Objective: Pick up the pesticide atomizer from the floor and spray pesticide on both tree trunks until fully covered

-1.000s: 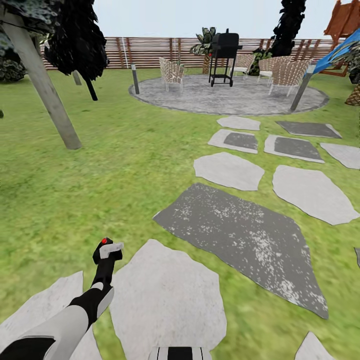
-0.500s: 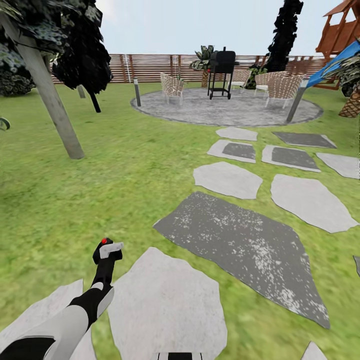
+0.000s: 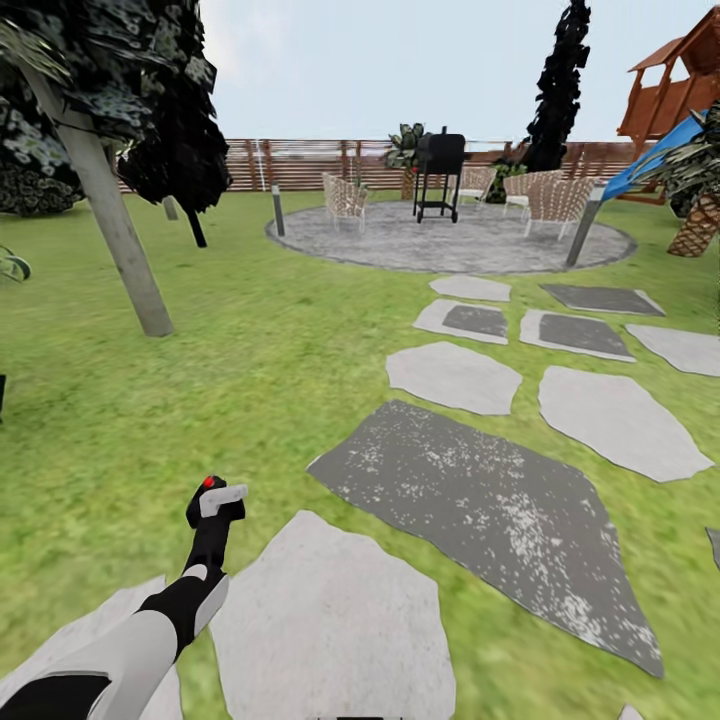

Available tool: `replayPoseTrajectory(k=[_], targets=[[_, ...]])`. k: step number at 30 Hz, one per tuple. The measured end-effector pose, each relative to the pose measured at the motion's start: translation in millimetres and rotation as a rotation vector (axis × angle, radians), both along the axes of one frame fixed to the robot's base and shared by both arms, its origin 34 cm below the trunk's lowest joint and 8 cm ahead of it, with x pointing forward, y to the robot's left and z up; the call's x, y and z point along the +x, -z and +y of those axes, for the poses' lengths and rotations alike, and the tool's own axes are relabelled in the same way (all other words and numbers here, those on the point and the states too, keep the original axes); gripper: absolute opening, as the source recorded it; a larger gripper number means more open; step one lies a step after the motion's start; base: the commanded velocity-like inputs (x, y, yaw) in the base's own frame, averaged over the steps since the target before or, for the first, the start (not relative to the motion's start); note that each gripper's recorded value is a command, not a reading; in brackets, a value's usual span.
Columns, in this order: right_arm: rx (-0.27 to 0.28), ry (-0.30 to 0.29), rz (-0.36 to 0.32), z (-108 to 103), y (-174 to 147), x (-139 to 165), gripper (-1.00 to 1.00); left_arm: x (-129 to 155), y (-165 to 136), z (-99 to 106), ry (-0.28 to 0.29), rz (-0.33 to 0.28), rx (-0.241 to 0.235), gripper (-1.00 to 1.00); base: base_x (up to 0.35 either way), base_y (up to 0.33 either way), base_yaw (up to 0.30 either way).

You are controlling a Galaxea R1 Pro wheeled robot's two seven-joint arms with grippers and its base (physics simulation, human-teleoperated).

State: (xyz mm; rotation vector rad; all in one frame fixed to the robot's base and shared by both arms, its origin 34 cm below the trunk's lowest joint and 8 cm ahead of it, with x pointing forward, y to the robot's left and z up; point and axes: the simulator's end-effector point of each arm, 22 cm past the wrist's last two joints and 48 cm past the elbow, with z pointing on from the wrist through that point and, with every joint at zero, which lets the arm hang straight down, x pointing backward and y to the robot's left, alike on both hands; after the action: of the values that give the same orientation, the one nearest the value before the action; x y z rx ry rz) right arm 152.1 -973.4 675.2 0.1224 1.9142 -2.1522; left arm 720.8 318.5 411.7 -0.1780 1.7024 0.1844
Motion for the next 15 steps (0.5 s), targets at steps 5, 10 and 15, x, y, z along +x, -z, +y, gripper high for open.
replayPoseTrajectory(k=[5, 10, 15], targets=[[0.001, 0.0, -0.02, 0.0, -1.8, -3.5, 1.0, 1.7, -13.6, -0.1, 0.0, -0.02, 0.0, -1.0, 0.0, 0.0, 0.0], [0.001, -0.001, -0.041, 0.0, -3.6, -6.9, 1.0, 3.2, -27.2, 0.0, 0.0, -0.041, 0.0, -1.0, 0.0, 0.0, 0.0], [0.002, -0.002, -0.063, 0.5, -4.1, -10.5, 1.0, 4.6, -41.1, -0.1, 0.0, -0.062, 0.0, -1.0, 0.0, 0.0, 0.0]])
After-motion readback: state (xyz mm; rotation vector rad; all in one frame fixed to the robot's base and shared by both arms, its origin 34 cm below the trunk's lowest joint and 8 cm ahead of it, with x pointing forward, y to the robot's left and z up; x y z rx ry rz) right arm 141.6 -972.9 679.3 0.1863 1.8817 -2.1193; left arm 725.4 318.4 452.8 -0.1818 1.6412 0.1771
